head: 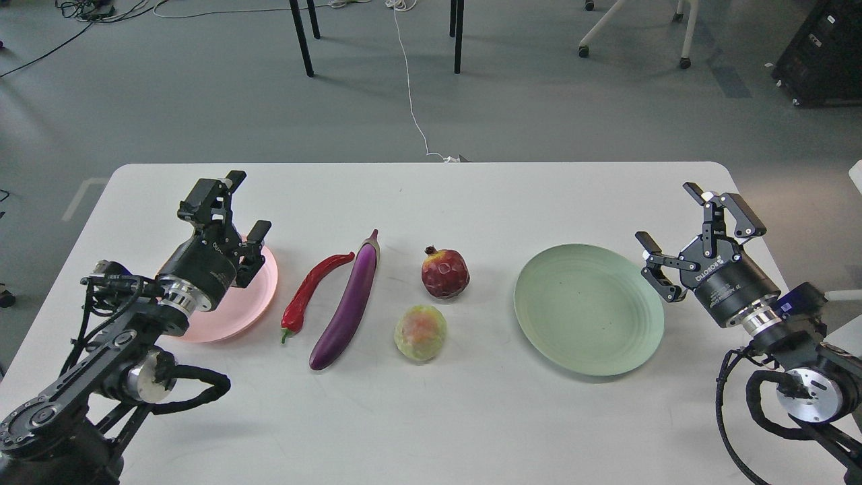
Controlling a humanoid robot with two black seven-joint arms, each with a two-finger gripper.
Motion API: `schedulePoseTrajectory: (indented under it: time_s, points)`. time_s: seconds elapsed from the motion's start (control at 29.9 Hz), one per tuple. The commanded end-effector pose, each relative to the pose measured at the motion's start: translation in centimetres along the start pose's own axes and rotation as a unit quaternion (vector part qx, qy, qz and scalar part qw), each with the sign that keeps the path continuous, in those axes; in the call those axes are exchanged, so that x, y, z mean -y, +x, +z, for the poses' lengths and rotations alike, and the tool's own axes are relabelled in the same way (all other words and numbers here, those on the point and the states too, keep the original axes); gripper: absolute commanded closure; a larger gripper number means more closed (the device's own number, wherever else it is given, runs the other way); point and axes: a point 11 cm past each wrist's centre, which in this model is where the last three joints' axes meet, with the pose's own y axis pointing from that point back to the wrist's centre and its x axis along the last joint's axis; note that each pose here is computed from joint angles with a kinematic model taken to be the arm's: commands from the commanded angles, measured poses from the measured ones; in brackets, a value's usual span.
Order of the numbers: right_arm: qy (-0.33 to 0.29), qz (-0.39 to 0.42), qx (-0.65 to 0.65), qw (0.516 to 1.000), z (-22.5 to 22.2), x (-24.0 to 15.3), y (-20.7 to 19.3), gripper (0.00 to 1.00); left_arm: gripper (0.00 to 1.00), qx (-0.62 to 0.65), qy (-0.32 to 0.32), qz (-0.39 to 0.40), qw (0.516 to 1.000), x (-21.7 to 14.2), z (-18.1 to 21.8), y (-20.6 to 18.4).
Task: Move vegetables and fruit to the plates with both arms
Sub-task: 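Raise the right gripper and move it toward the red apple, then lower the right gripper onto the red apple and grasp it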
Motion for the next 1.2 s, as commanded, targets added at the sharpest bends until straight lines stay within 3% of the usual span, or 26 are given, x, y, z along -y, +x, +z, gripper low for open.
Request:
schedulePoseTrajectory:
  time_s: [0.0, 0.17, 0.3, 0.54, 0.77, 0.84, 0.94, 1.04, 1.17]
  points:
    - [0.000, -0.001, 0.001, 1.000, 0.0, 0.0, 0.0, 0.02, 0.01, 0.003, 0.004, -0.004, 1.000, -0.2, 0.0, 0.1]
    - [0.000, -0.009, -0.004, 1.000, -0.3, 0.2, -0.2, 0.01, 0.01, -0.012, -0.002, -0.009, 1.000, -0.2, 0.3, 0.1]
    - [0.008, -0.060, -0.037, 0.997, -2.7, 1.7, -1.4, 0.01, 0.01, -0.022, -0.005, -0.012, 1.000, -0.1, 0.6, 0.4]
    - [-0.040, -0.203, -0.278, 0.938, -8.8, 6.1, -5.6, 0.01, 0.01, -0.014, -0.013, -0.050, 0.999, -0.5, 1.7, 0.6]
    - [-0.149, -0.329, -0.525, 0.771, -10.2, 11.1, -11.2, 0.01, 0.01, -0.026, -0.030, -0.055, 0.998, -0.4, 2.6, 0.3]
    - [-0.188, -0.383, -0.622, 0.656, -9.3, 13.2, -14.1, 0.01, 0.01, -0.030, -0.036, -0.057, 0.997, -0.3, 3.1, 0.2]
    - [-0.228, -0.406, -0.697, 0.545, -8.3, 14.8, -15.0, 0.01, 0.01, -0.030, -0.039, -0.063, 0.997, -0.4, 3.2, -0.2]
    - [-0.246, -0.432, -0.717, 0.489, -5.3, 16.4, -17.0, 0.01, 0.01, -0.032, -0.042, -0.068, 0.996, -0.5, 3.4, -0.6]
    - [-0.251, -0.446, -0.728, 0.456, -2.3, 17.9, -18.7, 0.01, 0.01, -0.034, -0.040, -0.071, 0.996, -0.9, 3.3, -0.9]
